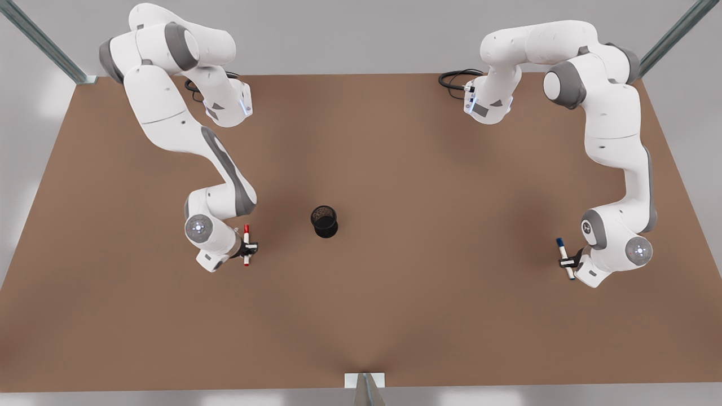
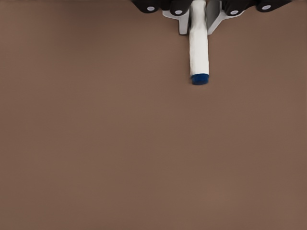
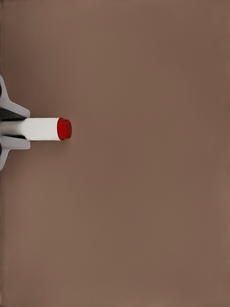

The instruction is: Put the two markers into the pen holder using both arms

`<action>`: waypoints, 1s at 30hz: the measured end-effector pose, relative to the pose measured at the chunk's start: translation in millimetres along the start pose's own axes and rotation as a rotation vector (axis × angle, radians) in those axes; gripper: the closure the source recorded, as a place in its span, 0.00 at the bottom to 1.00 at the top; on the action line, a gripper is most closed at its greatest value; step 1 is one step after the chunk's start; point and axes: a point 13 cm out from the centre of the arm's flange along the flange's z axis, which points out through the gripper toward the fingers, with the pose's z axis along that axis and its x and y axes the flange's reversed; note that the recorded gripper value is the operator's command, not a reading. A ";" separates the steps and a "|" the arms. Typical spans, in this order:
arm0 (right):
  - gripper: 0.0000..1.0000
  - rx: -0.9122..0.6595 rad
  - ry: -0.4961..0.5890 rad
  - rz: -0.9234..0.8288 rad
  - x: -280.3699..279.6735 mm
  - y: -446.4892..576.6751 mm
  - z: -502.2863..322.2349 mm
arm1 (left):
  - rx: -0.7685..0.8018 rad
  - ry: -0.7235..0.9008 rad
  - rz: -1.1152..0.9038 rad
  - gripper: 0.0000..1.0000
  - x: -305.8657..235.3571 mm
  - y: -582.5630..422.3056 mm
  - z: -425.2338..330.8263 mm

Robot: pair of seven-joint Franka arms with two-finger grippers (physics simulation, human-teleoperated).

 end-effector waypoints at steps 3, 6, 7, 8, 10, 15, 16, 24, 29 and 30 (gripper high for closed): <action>0.71 -0.008 -0.027 -0.023 -14.6 6.1 -25.5 | -0.001 0.000 -0.002 0.74 0.0 0.0 0.2; 0.71 -0.058 -0.067 -0.073 -34.1 31.4 -65.2 | 0.000 0.000 -0.005 0.74 0.0 -0.5 -0.1; 0.71 -0.092 -0.086 -0.081 -46.5 39.8 -83.8 | -0.001 0.000 -0.006 0.74 -0.1 -0.6 -0.5; 0.71 -0.136 -0.098 -0.084 -56.5 48.1 -101.4 | -0.001 -0.001 -0.007 0.74 -0.2 -0.6 -0.9; 0.71 -0.269 -0.091 -0.083 -66.1 69.7 -122.1 | 0.000 -0.003 -0.010 0.74 -0.5 -0.7 -2.7; 0.71 -0.630 -0.094 -0.198 -60.9 131.9 -160.1 | 0.000 -0.006 -0.015 0.74 -1.1 -0.1 -4.7; 0.71 -0.686 -0.114 -0.245 -60.4 142.0 -167.8 | 0.000 -0.008 -0.016 0.74 -1.6 -0.4 -6.8; 0.71 -0.989 -0.401 -0.699 -55.3 230.5 -215.2 | 0.000 -0.014 -0.026 0.74 -2.1 1.3 -14.0; 0.71 -1.043 -0.576 -0.948 -38.7 258.7 -213.6 | 0.001 -0.012 -0.030 0.74 -1.8 1.2 -14.1; 0.71 -1.050 -0.601 -0.993 -32.8 264.6 -210.5 | 0.001 -0.012 -0.031 0.74 -1.7 1.0 -14.0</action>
